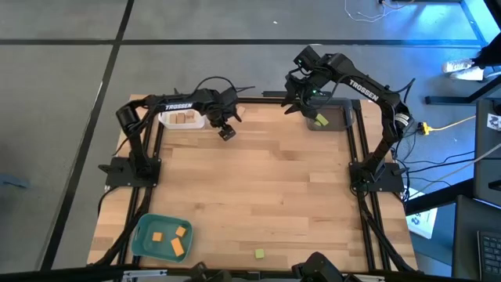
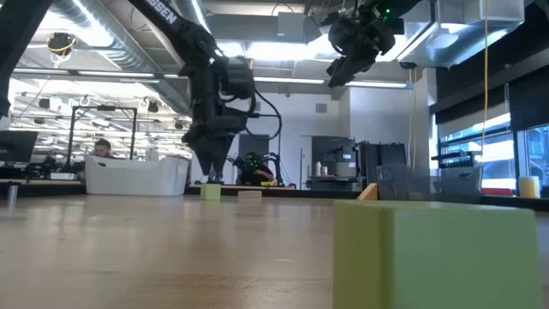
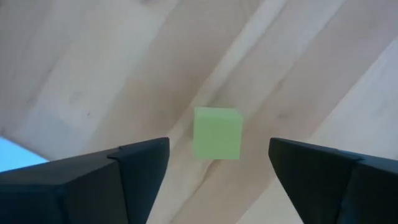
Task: Sort & place blocks by color
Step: Put the green block into the black bin
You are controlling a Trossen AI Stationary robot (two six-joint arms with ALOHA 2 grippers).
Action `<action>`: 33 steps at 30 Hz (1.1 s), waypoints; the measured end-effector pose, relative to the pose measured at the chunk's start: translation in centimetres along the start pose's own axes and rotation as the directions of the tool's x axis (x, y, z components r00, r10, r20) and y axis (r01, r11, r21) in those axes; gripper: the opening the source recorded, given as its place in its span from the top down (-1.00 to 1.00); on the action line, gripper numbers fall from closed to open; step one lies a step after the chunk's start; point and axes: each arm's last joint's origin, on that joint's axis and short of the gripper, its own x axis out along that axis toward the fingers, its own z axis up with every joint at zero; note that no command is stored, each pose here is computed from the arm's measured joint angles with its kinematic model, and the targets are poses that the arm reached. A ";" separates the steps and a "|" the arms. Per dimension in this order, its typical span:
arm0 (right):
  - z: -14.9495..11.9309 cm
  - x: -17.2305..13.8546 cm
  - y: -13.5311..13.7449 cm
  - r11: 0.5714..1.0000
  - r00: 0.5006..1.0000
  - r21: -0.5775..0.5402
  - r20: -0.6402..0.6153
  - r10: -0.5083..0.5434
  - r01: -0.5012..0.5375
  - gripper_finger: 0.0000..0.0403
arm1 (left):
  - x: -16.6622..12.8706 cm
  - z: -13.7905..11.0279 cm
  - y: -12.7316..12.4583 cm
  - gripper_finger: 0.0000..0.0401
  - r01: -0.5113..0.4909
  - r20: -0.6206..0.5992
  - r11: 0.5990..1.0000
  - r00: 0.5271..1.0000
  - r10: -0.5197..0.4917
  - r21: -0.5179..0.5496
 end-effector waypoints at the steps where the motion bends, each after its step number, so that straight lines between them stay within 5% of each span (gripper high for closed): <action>1: 0.0 0.0 0.0 1.000 1.000 0.000 0.000 0.000 0.000 0.18 | 0.3 -0.1 0.0 -0.38 0.000 -0.013 1.000 1.000 0.000 0.014; 18: 0.0 0.0 0.0 1.000 1.000 0.000 0.000 0.001 -0.001 0.18 | 4.8 -0.3 -0.2 -0.42 -0.010 -0.126 0.998 0.992 0.018 0.064; 33: 0.0 0.0 0.0 1.000 1.000 0.000 0.000 0.000 0.000 0.18 | 5.0 -0.3 -1.3 -0.27 -0.053 -0.115 0.993 0.991 0.066 0.107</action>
